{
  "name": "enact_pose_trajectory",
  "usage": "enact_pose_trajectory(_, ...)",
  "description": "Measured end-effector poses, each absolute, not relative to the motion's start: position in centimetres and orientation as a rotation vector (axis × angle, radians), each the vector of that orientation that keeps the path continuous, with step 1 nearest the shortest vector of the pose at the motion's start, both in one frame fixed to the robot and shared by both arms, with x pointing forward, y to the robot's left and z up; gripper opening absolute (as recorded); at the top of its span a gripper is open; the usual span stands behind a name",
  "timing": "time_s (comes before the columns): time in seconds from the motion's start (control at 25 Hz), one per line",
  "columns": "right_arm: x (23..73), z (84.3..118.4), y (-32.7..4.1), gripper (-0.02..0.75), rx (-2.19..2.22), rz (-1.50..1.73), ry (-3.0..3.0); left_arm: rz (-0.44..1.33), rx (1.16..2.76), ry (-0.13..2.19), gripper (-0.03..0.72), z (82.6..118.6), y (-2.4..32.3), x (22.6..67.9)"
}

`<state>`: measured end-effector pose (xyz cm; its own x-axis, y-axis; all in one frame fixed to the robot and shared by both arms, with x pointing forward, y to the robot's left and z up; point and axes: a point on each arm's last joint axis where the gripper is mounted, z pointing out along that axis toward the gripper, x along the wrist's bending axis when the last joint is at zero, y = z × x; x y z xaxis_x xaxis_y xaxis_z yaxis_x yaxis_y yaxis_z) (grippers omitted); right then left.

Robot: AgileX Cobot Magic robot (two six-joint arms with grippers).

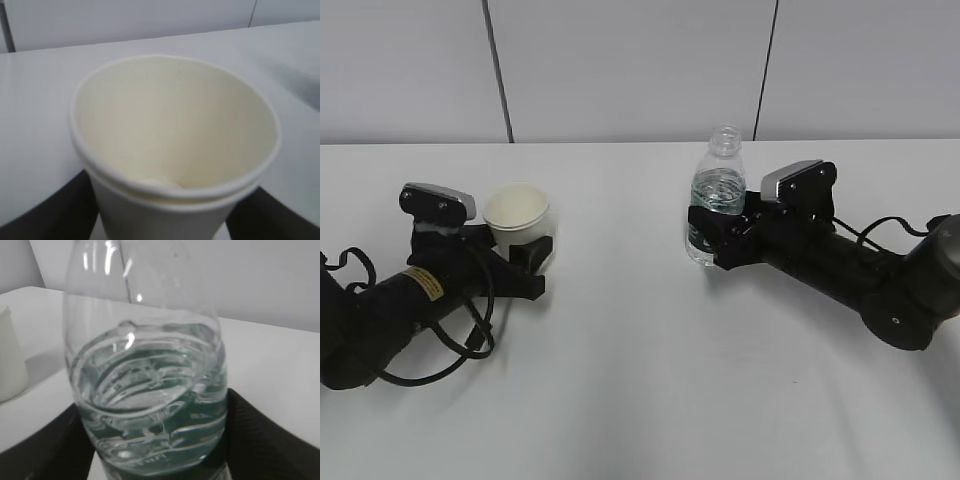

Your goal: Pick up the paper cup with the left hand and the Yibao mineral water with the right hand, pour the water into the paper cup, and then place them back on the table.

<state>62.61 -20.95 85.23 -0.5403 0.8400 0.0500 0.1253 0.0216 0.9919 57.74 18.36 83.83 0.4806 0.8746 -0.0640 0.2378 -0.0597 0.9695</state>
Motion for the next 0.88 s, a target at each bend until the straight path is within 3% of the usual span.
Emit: enact_pose_trajectory(0.88,62.8,87.8,-21.5,0.510,0.934,1.325,1.848,0.503,1.628,0.820,0.443,84.9,15.9,56.5)
